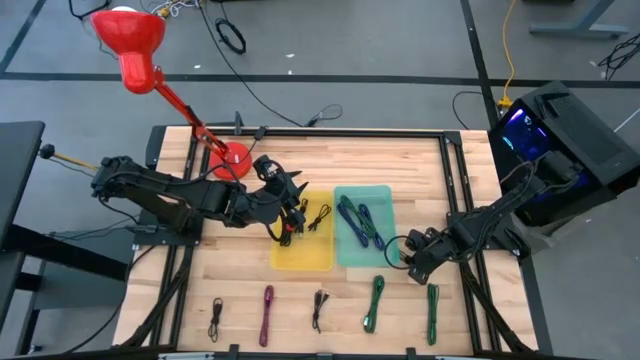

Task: Pick & Place USB Port
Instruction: Put the black charger cable into the yellow bin

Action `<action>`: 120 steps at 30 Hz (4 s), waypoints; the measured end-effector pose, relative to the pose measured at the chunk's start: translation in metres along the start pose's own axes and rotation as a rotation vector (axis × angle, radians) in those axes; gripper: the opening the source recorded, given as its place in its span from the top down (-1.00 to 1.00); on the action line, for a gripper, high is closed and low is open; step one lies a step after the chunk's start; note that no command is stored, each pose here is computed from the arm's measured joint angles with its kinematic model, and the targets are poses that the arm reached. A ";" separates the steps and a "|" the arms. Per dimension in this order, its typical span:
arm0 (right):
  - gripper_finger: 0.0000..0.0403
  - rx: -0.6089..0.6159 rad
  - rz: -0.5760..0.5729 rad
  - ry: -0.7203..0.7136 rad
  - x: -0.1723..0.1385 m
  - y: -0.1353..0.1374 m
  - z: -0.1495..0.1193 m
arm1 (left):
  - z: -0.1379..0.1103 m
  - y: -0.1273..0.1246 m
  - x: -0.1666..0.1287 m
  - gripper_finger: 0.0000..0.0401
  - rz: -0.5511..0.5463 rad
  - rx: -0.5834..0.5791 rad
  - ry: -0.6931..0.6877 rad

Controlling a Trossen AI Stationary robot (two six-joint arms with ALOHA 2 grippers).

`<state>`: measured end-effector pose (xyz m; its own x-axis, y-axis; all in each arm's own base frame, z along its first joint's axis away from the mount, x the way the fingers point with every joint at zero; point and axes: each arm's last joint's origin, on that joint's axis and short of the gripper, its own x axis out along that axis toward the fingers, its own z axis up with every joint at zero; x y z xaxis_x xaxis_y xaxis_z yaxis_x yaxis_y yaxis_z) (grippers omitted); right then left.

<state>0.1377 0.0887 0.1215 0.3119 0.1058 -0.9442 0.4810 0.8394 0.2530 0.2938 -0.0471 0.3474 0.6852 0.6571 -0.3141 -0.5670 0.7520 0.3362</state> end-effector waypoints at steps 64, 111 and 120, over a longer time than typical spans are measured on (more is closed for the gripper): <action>1.00 -0.602 0.113 -1.391 -0.189 0.099 0.119 | 0.054 0.002 -0.001 0.28 -0.653 -0.289 -0.454; 0.87 -0.683 0.175 -1.311 -0.158 0.103 0.189 | 0.041 -0.013 0.019 0.87 -0.532 -0.241 -0.359; 0.54 -0.641 0.105 -1.228 -0.172 0.089 0.176 | 0.025 0.003 0.010 0.88 -0.370 -0.277 -0.139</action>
<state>0.2717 0.0515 0.3435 0.9962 -0.0681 -0.0548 0.0595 0.9877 -0.1449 0.3100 -0.0392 0.3674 0.9078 0.3441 -0.2396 -0.3614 0.9319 -0.0308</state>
